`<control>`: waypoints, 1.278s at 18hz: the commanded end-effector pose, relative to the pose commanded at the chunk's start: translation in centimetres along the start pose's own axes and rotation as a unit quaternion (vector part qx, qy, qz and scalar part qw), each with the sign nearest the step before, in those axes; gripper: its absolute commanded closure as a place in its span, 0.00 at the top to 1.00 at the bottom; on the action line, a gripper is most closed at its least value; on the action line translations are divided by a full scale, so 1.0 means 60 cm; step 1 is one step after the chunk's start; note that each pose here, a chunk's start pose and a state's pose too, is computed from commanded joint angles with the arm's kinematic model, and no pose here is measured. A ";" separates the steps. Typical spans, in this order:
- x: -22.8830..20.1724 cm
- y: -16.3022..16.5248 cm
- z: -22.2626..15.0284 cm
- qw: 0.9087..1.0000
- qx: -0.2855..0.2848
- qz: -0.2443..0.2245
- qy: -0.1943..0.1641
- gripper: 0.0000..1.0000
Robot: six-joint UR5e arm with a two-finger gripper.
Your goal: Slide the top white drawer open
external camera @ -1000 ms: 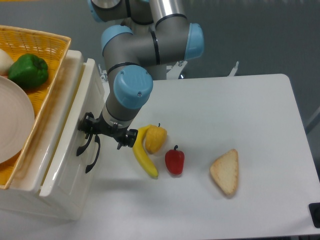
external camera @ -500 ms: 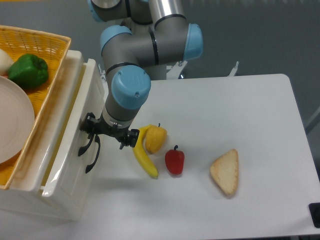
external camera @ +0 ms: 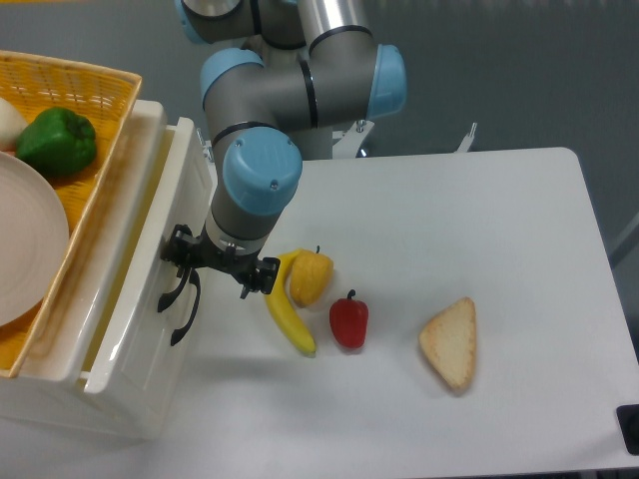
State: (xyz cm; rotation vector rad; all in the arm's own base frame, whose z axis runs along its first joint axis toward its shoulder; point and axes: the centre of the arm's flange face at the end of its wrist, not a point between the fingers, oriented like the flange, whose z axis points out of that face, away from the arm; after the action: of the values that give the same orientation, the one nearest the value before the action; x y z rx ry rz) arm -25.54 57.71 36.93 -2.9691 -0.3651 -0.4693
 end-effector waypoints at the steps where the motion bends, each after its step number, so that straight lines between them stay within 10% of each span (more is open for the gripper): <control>1: -0.002 0.001 0.000 1.000 -0.004 0.001 -0.006 1.00; 23: -0.061 0.005 -0.029 1.000 0.013 -0.010 -0.018 1.00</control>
State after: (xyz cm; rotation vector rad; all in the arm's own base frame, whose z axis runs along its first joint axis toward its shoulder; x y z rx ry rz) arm -29.35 56.35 37.36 -2.9536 -0.4028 -0.4112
